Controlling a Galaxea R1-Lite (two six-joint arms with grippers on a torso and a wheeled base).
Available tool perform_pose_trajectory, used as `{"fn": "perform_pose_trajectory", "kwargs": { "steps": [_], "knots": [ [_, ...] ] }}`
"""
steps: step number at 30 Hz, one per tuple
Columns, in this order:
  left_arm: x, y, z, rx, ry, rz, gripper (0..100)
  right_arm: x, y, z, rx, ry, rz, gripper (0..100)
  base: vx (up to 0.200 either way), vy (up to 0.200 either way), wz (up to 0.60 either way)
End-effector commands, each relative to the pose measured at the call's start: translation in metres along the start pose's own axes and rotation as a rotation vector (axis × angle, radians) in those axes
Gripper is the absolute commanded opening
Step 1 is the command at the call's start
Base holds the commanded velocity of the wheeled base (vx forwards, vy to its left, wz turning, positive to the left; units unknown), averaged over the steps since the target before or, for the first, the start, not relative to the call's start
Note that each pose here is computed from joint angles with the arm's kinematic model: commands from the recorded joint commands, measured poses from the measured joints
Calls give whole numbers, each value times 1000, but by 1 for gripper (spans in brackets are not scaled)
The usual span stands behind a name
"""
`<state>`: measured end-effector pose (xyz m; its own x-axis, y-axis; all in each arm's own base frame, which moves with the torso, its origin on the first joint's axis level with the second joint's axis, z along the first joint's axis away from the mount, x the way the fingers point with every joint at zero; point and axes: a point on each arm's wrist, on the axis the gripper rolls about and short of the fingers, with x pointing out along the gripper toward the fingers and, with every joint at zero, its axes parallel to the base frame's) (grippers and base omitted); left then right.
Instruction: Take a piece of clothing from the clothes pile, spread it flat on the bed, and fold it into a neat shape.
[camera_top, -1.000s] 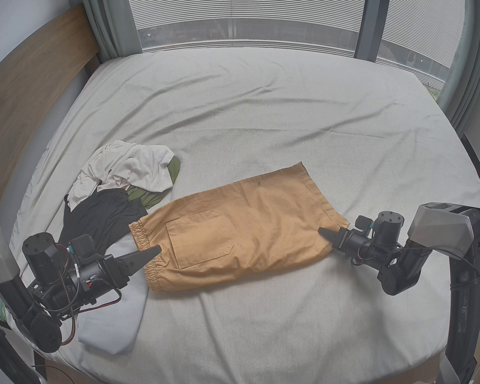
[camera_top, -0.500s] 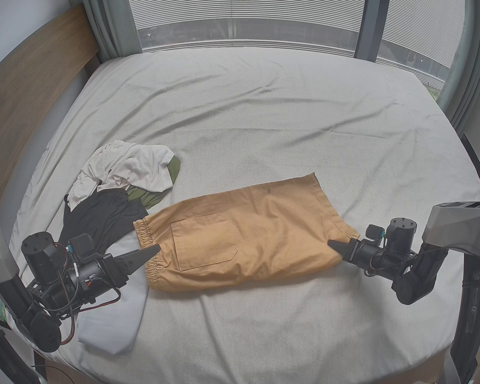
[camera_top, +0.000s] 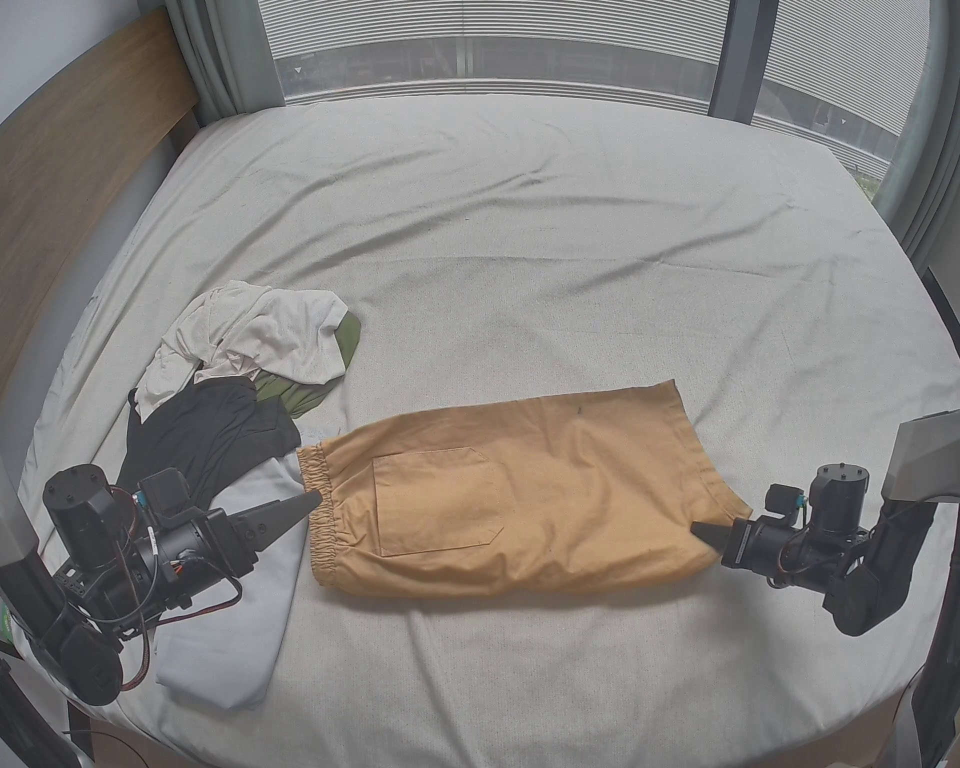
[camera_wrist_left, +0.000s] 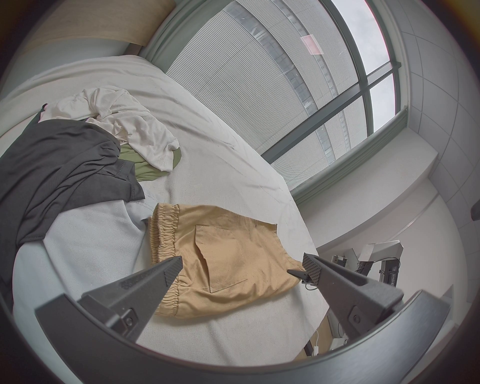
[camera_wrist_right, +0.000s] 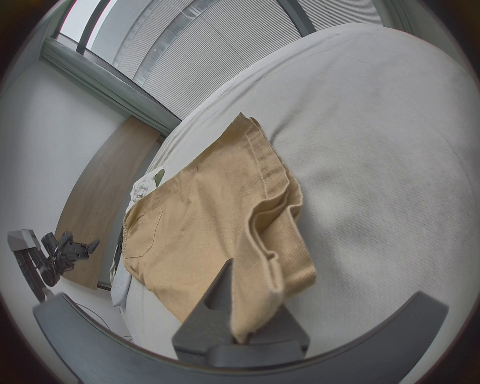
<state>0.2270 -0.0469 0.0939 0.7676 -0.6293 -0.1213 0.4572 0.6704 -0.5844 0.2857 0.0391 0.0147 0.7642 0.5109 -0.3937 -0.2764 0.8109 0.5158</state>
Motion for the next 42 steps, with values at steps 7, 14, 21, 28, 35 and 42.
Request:
{"fn": "perform_pose_trajectory", "kwargs": {
  "steps": [7,14,21,28,35,42],
  "knots": [
    [1,1,-3,-7,15,2,100,-36,-3,-9,-2,20,-65,0,0,0,0],
    [5,6,-9,-21,41,16,100,-56,-18,-17,-8,37,-142,0,0,0,0],
    [13,10,-20,-36,92,27,100,-69,-26,-22,-7,32,-187,0,0,0,0],
    [17,13,-27,-48,120,36,100,-76,-30,-23,-6,31,-213,0,0,0,0],
    [19,10,-31,-48,136,24,100,-84,-34,-26,3,32,-241,0,0,0,0],
    [24,14,-38,-60,168,34,100,-92,-43,-26,16,20,-284,0,0,0,0]
  ]
}}
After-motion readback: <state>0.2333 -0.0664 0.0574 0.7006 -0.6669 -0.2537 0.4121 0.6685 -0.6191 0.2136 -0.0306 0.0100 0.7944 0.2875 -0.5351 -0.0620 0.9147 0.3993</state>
